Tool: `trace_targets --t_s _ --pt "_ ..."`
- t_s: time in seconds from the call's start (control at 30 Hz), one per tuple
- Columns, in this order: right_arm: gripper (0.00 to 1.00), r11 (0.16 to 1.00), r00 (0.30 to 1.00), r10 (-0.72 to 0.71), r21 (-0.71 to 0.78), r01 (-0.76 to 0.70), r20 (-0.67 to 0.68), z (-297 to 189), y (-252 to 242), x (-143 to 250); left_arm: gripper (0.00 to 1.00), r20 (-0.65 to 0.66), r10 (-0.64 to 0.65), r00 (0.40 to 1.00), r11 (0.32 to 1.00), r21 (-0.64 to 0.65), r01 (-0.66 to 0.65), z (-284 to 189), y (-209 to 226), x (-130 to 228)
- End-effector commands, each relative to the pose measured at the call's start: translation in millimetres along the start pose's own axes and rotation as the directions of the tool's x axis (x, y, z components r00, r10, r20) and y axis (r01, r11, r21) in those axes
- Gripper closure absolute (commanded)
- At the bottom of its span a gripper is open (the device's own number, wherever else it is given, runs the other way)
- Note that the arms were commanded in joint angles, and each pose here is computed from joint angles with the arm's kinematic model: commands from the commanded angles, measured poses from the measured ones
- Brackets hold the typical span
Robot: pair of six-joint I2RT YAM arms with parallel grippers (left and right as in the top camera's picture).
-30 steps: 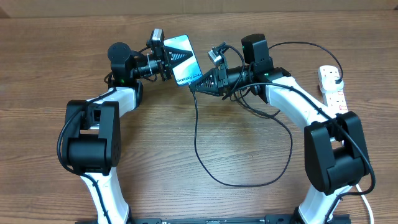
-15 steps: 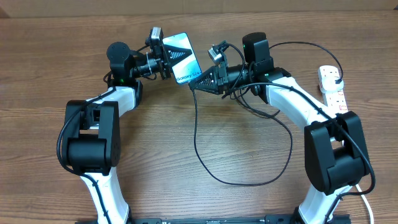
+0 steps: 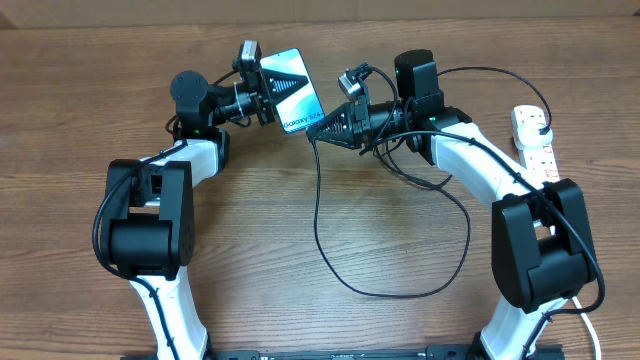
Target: Plug charger to phone and switch on socket
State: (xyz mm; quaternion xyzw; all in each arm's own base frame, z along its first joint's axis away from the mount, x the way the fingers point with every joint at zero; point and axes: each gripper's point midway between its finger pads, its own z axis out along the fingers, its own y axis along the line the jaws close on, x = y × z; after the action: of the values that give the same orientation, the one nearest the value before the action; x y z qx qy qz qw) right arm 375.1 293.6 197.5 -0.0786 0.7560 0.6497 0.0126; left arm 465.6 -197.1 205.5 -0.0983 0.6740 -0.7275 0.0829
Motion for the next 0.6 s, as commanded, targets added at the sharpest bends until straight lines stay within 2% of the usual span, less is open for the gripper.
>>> trace_targets --t_s 0.0,0.57 --pt "0.96 0.995 0.988 -0.039 0.093 0.026 0.146 -14.9 -8.8 -31.4 0.96 -0.195 -0.019 0.981 0.999 -0.032 0.013 13.4 -1.1 41.3" --pt "0.96 0.998 0.994 -0.044 0.051 0.039 0.102 -13.5 -1.2 -24.0 0.95 -0.189 -0.008 0.982 1.0 -0.028 0.003 15.1 -1.3 40.7"
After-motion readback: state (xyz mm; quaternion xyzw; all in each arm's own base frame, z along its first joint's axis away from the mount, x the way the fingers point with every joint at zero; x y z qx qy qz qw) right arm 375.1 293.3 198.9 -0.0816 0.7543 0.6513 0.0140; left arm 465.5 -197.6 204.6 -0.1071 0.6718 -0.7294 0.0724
